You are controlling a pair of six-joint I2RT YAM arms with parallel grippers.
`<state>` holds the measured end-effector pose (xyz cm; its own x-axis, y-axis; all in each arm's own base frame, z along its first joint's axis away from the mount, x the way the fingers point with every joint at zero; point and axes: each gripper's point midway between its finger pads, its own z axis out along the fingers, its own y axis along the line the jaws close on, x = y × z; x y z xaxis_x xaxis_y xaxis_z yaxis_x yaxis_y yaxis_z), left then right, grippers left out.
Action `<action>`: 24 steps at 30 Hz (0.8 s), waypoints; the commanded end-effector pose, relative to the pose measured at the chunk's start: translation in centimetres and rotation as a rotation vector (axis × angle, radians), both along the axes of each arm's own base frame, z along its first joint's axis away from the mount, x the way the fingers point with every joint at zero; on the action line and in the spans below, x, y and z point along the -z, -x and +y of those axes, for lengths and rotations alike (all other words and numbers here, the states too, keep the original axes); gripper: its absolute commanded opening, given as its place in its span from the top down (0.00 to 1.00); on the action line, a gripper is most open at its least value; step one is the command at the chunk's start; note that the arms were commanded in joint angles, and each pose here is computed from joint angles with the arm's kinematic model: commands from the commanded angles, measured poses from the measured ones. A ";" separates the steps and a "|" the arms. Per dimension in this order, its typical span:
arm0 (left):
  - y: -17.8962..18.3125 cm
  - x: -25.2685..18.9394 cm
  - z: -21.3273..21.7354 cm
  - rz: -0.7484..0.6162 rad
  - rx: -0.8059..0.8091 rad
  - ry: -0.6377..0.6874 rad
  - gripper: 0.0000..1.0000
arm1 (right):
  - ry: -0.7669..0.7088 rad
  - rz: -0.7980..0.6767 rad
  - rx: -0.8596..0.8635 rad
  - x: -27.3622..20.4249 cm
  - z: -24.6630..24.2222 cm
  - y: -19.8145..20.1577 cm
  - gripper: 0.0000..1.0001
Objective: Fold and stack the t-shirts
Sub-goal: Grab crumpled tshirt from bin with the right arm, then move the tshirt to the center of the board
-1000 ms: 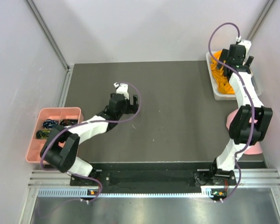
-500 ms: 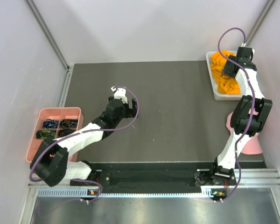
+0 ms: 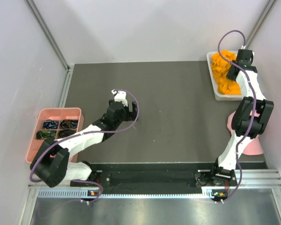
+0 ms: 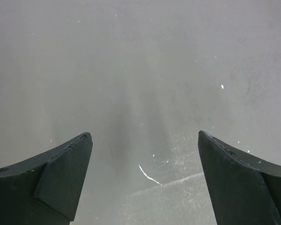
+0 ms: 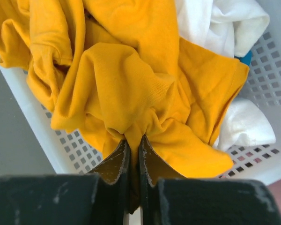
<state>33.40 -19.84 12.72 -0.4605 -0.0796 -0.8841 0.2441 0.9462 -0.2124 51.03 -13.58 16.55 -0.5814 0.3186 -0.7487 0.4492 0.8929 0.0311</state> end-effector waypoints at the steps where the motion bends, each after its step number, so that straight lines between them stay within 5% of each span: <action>1: 0.1 -0.8 0.0 -0.020 -0.007 0.020 0.01 | 0.040 -0.191 0.011 -8.6 0.0 0.8 1.00; 13: -0.4 0.2 -0.8 0.005 -0.003 0.040 0.01 | -0.086 -0.612 -0.298 -30.0 9.8 4.4 1.00; 24: 0.2 -0.4 0.4 -0.013 -0.043 0.041 0.01 | -0.259 -0.621 -0.926 -32.5 31.3 10.2 1.00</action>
<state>33.19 -19.86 11.29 -0.4943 -0.0916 -0.8645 0.2215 0.9483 -0.2272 44.71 10.44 47.53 -0.2151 0.2129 -0.9531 -0.3100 0.9106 0.2734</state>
